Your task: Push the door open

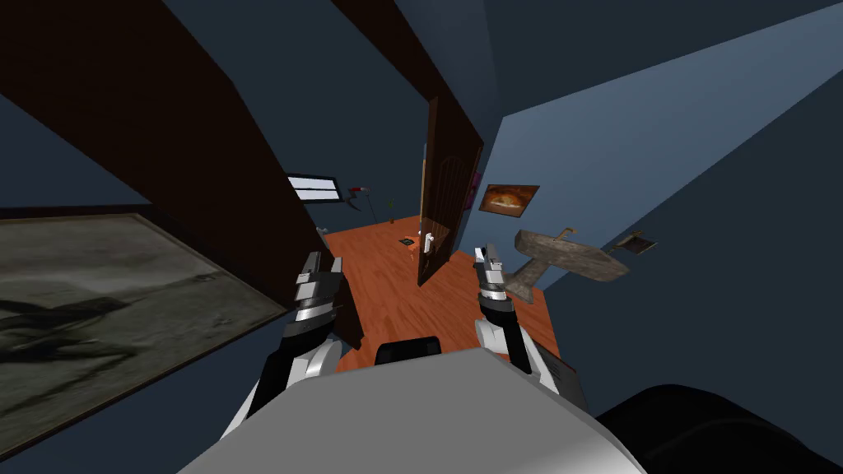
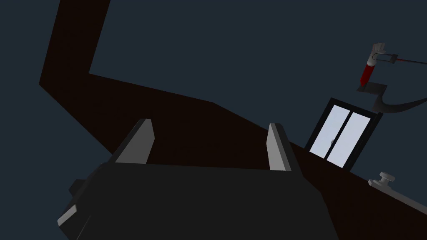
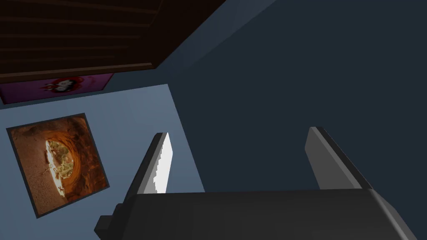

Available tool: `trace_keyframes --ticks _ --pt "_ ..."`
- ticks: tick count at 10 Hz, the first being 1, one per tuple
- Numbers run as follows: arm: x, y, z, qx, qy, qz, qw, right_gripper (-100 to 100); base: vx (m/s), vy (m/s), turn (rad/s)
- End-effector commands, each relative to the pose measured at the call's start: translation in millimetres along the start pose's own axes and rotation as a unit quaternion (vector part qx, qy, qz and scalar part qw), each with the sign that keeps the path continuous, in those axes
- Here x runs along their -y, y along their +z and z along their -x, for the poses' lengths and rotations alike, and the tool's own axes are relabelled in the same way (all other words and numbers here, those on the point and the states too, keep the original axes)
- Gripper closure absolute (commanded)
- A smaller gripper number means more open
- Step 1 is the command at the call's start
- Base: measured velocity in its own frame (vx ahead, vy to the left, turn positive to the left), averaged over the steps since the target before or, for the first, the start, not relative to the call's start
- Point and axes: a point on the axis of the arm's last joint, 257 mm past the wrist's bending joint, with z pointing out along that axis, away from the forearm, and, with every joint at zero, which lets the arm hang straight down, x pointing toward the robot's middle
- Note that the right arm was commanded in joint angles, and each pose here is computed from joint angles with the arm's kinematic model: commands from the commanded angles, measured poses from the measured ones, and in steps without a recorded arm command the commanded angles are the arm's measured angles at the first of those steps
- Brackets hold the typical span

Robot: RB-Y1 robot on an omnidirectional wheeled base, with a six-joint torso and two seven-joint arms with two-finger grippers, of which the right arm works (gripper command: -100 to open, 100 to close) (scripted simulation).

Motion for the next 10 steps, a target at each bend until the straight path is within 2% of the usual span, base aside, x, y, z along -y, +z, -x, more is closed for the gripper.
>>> trace_keyframes --ticks 1,4,7,9,10 --pt "8.0 -1.5 -6.7 -0.006 0.01 -0.008 0.9999 -100 0.077 -0.048 0.047" --pt "23.4 -5.0 -20.4 -0.019 0.03 -0.025 0.999 -100 0.155 -0.118 0.063" --pt "44.2 -11.4 -40.5 -0.038 0.057 -0.049 0.9965 -100 0.133 -0.13 0.077" --pt "69.2 -22.0 -67.0 -0.063 0.088 -0.081 0.9909 -100 0.145 -0.114 0.118" --pt "75.7 -25.3 -74.2 -0.069 0.096 -0.089 0.989 -100 0.157 -0.158 0.106"
